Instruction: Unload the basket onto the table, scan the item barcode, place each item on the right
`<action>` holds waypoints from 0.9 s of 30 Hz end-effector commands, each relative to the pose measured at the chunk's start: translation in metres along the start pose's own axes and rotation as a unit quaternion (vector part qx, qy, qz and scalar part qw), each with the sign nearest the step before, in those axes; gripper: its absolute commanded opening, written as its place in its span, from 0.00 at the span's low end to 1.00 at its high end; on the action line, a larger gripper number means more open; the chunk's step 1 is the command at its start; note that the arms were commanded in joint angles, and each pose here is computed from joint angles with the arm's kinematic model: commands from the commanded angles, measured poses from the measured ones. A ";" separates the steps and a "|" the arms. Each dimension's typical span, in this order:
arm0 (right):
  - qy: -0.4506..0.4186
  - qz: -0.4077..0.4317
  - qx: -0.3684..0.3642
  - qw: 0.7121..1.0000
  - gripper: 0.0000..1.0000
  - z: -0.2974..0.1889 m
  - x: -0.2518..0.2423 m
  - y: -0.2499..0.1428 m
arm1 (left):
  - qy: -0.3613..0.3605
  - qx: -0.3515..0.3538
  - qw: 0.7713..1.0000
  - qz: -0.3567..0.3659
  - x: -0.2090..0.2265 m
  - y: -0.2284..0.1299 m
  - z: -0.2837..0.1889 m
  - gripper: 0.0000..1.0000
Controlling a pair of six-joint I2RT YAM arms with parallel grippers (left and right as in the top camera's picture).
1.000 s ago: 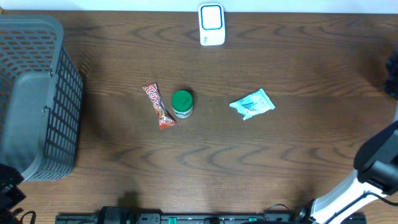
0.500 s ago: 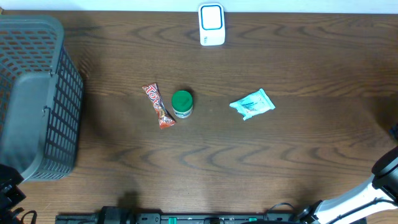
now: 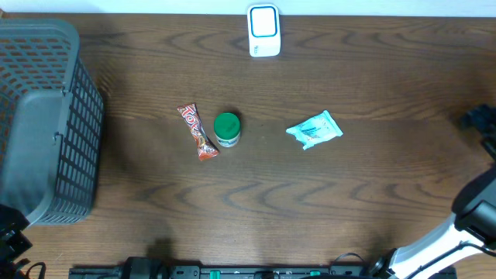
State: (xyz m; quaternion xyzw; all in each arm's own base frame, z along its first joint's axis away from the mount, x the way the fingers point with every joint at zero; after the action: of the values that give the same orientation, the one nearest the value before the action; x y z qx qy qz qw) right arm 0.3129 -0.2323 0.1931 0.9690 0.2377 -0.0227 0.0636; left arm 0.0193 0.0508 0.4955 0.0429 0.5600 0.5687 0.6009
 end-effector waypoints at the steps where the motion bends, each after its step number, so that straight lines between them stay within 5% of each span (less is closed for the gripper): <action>1: 0.066 -0.081 0.012 0.994 0.91 -0.019 0.051 -0.029 | 0.002 -0.002 1.000 -0.004 0.001 -0.001 0.000 0.98; 3: 0.074 -0.119 0.020 0.990 0.76 -0.023 0.074 -0.048 | 0.002 -0.002 1.000 -0.004 0.001 -0.001 0.000 0.98; 4: 0.083 -0.161 0.035 0.983 0.25 -0.027 0.098 -0.074 | 0.002 -0.002 1.000 -0.004 0.001 -0.001 0.000 0.98; 5: 0.089 -0.181 0.043 0.979 0.08 -0.029 0.109 -0.086 | 0.002 -0.002 1.000 -0.004 0.001 -0.001 0.000 0.98; 6: 0.095 -0.202 0.053 0.973 0.01 -0.032 0.120 -0.101 | 0.002 -0.002 1.000 -0.004 0.001 -0.001 0.000 0.98; 15: 0.059 -0.347 0.110 0.929 0.01 -0.031 0.166 -0.220 | 0.001 -0.005 1.000 -0.007 0.000 0.000 0.000 0.98; 27: 0.111 -0.407 0.123 0.898 0.01 0.011 0.189 -0.287 | 0.001 -0.005 1.000 -0.007 0.000 0.000 0.000 0.98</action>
State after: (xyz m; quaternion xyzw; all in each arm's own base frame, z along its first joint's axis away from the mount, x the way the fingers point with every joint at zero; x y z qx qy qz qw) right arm 0.3519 0.0973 0.1381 0.7850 0.6126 0.0183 -0.0907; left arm 0.0187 0.0509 0.4966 0.0401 0.5574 0.5687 0.6035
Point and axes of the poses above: each gripper's point midway between its finger pads, its own z axis out along the fingers, its own x axis along the line the jaws close on, y = z × x, the point moved 9 cm from there along -z, back along the fingers, and after that the axes turned 1 degree about -z, right-handed, at the moved point
